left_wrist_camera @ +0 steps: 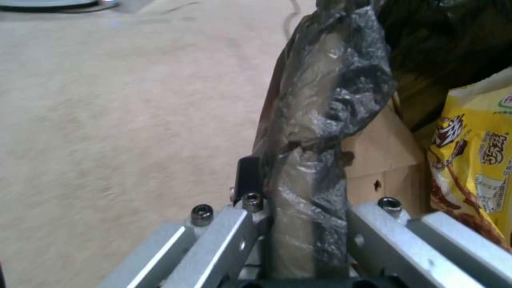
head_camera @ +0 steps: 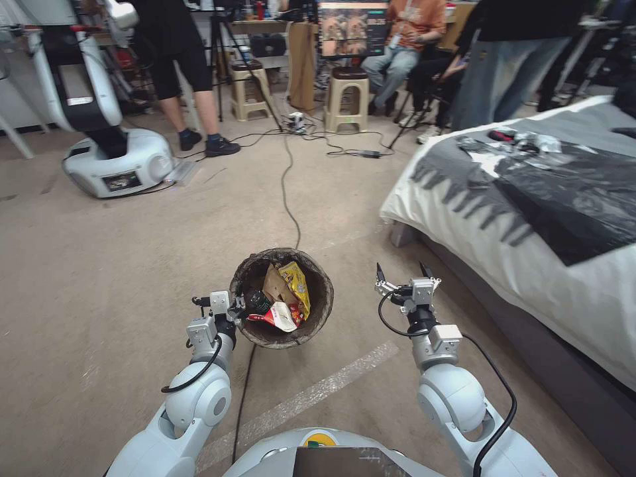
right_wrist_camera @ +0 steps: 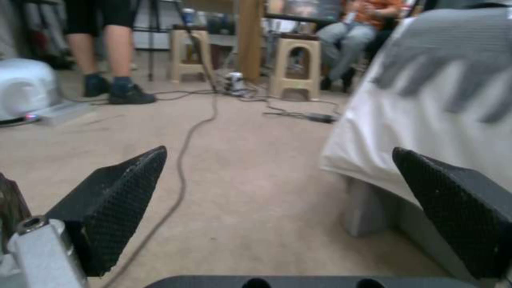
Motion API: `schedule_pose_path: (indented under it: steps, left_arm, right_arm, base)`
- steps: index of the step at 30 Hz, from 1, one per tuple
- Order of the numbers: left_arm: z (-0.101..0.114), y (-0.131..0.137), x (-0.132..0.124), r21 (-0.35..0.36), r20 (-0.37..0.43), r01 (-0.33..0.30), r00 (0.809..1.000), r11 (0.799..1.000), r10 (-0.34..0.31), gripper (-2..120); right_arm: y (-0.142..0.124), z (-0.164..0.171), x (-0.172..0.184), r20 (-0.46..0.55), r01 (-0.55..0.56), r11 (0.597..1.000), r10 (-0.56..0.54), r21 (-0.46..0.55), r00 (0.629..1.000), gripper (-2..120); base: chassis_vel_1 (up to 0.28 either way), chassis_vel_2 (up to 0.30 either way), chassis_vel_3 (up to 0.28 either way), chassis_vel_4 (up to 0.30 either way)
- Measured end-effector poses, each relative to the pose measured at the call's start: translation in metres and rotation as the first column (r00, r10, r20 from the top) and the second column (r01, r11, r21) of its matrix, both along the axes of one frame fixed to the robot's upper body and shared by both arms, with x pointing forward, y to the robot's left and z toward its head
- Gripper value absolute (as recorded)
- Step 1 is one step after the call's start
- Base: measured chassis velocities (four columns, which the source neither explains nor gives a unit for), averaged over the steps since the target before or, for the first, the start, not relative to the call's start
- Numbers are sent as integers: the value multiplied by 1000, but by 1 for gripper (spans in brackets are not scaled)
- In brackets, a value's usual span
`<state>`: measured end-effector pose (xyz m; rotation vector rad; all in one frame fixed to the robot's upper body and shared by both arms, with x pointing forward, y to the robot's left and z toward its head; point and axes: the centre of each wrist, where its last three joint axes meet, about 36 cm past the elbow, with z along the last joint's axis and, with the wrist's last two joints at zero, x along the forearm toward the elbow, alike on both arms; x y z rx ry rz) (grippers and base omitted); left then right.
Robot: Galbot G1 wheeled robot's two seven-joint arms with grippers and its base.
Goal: Pick up the trash bin, then pick up the garbage from the floor and place it into the trash bin.
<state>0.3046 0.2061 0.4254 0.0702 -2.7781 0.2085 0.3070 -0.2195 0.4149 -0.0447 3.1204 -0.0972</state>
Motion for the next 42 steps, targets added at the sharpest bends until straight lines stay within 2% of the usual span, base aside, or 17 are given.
schedule_pose_path:
  steps: [28,42]
  left_arm:
    - [0,1,0,8,4,1,1000,1000,-1,3]
    - [13,1,-2,6,5,29,1000,1000,-29,3]
  right_arm:
    - [6,-2,-1,-4,4,1000,-3,14,1000,100]
    - [9,-2,0,-9,10,1000,-9,17,1000,100]
  base:
    - [127,129,125,125]
    - [32,34,36,28]
